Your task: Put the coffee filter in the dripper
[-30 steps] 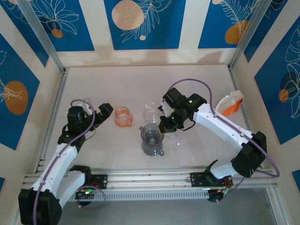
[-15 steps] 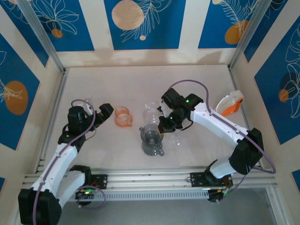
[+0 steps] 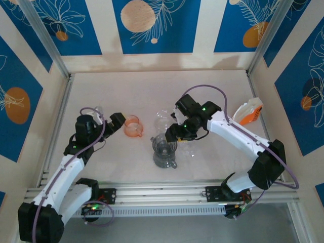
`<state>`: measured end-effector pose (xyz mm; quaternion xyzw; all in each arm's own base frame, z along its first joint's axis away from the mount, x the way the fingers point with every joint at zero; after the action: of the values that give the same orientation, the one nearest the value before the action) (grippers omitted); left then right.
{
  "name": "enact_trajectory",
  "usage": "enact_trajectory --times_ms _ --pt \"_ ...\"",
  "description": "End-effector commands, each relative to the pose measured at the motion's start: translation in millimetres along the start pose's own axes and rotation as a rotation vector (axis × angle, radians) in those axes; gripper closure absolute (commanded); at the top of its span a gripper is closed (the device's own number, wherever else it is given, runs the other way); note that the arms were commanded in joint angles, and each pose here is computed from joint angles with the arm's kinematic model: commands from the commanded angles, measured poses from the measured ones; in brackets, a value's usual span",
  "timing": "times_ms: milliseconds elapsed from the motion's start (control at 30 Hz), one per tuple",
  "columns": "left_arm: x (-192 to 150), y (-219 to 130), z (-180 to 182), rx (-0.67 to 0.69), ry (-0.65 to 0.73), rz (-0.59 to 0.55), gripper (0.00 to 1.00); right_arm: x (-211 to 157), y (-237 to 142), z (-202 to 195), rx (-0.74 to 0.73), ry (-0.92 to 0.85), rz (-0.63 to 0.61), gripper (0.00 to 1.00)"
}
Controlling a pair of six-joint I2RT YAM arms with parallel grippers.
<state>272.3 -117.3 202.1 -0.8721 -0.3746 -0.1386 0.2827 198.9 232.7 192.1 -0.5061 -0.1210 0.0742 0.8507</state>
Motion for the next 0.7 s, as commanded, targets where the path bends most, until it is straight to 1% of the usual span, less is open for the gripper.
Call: enact_trajectory --times_ms 0,100,167,267,433,533,600,667 --pt "0.0 3.7 -23.8 -0.036 0.101 -0.002 0.00 3.0 -22.0 -5.1 0.009 0.023 -0.113 0.36" --pt "-11.5 10.0 -36.8 -0.015 0.173 0.043 0.00 7.0 -35.3 -28.1 -0.028 0.105 -0.204 0.36" --pt "-17.3 12.8 -35.4 0.031 0.186 0.085 0.00 7.4 -43.9 -54.7 -0.055 0.202 -0.269 0.36" --pt "-20.3 16.2 -28.3 0.058 0.181 0.099 0.00 3.5 -57.3 -96.7 -0.088 0.359 -0.365 0.35" --pt "-27.6 20.0 -24.3 0.010 0.159 0.095 0.00 -7.1 -83.0 -167.5 -0.165 0.598 -0.503 0.35" --pt "-32.3 23.2 -18.5 0.015 0.150 0.109 0.00 -12.3 -101.5 -207.8 -0.186 0.755 -0.609 0.36" --pt "-35.6 25.7 -14.6 0.020 0.148 0.123 0.00 -10.5 -114.3 -223.8 -0.156 0.835 -0.683 0.38" --pt "-38.7 28.2 -11.7 0.018 0.145 0.135 0.00 -8.5 -128.8 -242.9 -0.167 0.912 -0.751 0.41"
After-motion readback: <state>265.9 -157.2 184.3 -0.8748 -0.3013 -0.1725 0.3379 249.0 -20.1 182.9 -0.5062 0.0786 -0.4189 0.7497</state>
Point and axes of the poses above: each hand's point on the last joint's axis, 136 mm out from that joint toward the fingers, its own y axis out along the fingers, its own z axis along the line the jaws close on, x = y × z, the point moved 2 cm from there along -y, back along the fingers, and after that the axes turned 1 degree about -y, right-handed, at the moved point
